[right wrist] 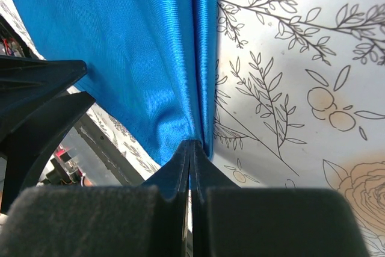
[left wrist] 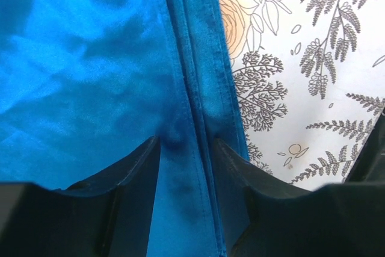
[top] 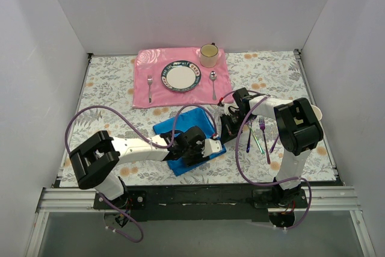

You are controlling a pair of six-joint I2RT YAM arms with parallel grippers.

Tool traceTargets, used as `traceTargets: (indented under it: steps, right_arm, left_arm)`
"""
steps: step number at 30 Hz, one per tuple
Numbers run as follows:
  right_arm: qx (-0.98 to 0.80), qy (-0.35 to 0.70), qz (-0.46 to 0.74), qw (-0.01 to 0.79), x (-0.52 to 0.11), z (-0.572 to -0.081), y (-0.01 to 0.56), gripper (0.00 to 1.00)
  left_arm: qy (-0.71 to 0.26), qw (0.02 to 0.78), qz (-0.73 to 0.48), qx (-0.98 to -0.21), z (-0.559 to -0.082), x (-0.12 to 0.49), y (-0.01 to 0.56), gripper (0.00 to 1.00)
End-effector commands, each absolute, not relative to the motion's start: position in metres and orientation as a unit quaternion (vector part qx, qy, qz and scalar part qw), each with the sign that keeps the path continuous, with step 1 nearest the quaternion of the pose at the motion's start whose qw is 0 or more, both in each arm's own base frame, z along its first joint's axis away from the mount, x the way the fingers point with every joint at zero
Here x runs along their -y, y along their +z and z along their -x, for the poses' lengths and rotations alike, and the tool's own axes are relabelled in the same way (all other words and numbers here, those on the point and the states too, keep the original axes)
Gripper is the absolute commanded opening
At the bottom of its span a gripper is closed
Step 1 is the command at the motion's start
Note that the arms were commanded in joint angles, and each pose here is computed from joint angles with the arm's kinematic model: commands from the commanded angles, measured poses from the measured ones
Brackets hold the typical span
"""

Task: Fold the napkin into a case and place the utensils inside
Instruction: Smooth out the square-folded napkin at the center of the board.

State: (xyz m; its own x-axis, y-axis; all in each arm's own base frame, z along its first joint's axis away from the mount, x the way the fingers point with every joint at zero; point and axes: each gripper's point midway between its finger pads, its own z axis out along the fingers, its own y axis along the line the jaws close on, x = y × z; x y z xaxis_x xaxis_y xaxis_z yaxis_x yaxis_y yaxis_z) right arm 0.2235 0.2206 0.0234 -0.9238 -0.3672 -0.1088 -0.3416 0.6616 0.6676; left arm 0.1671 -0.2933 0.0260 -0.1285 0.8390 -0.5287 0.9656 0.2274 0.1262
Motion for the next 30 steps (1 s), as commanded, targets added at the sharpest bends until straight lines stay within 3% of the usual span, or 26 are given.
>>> traceTargets:
  steps: [1,16,20,25,30]
  right_arm:
    - [0.906,-0.374,-0.198,0.025,-0.222,-0.219,0.03,0.01]
    - [0.902,-0.382,-0.201,0.015,-0.226,-0.224,0.039,0.03]
    - [0.904,-0.376,-0.202,0.01,-0.224,-0.224,0.041,0.14]
    - [0.905,-0.373,-0.203,0.002,-0.224,-0.226,0.046,0.35]
    - [0.904,-0.372,-0.21,-0.009,-0.225,-0.231,0.057,0.4]
  left_arm:
    - [-0.117,0.259,-0.612,-0.738,-0.167,0.292,0.024,0.37]
    - [-0.143,0.268,-0.608,-0.733,-0.164,0.303,0.046,0.1]
    - [-0.15,0.28,-0.605,-0.73,-0.166,0.309,0.059,0.01]
    - [-0.168,0.273,-0.607,-0.727,-0.158,0.315,0.069,0.0]
    - [-0.176,0.268,-0.608,-0.726,-0.15,0.319,0.073,0.0]
